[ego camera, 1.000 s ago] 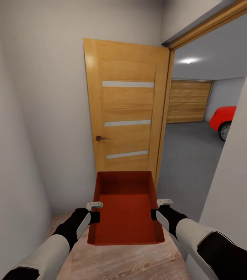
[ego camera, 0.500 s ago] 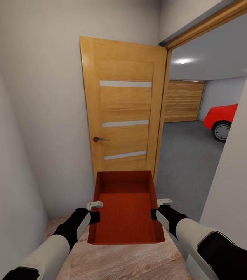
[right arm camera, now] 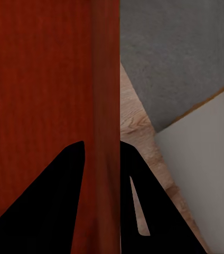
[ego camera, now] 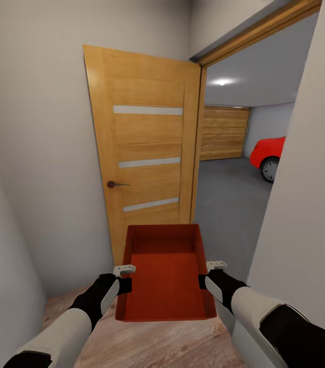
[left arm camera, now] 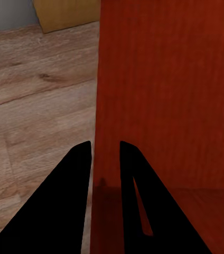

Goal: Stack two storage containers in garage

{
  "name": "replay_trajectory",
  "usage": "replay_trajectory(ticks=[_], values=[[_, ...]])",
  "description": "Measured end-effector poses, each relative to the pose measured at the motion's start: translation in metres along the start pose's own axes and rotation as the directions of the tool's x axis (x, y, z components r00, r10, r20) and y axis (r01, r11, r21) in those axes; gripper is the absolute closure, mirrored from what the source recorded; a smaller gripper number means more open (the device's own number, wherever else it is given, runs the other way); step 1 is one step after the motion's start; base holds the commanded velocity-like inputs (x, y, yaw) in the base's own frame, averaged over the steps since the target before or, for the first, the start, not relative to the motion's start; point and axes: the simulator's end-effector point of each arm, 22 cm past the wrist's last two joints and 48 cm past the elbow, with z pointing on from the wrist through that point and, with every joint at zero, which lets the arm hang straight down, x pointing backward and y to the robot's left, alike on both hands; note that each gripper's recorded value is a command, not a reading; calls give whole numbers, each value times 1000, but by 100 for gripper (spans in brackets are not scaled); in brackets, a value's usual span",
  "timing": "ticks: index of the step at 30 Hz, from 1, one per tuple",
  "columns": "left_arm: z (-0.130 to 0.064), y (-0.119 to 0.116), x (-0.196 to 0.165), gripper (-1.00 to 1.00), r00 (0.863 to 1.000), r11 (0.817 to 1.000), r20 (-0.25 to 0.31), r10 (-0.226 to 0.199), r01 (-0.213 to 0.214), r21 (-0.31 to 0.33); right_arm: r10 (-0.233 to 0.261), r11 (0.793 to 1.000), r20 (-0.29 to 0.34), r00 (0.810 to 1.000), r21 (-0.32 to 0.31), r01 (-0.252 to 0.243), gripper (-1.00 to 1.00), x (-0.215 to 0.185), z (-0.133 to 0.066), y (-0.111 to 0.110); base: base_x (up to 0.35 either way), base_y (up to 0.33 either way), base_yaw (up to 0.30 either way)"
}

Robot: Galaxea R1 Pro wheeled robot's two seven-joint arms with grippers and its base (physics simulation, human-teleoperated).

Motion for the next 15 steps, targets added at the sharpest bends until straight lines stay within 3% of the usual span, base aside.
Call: replay_trajectory(ticks=[15], values=[[0,0,0,100,1000,1000,0,0,0,0,0,1000,0,1000,0,0,100,0,0,0,0,0,-241]])
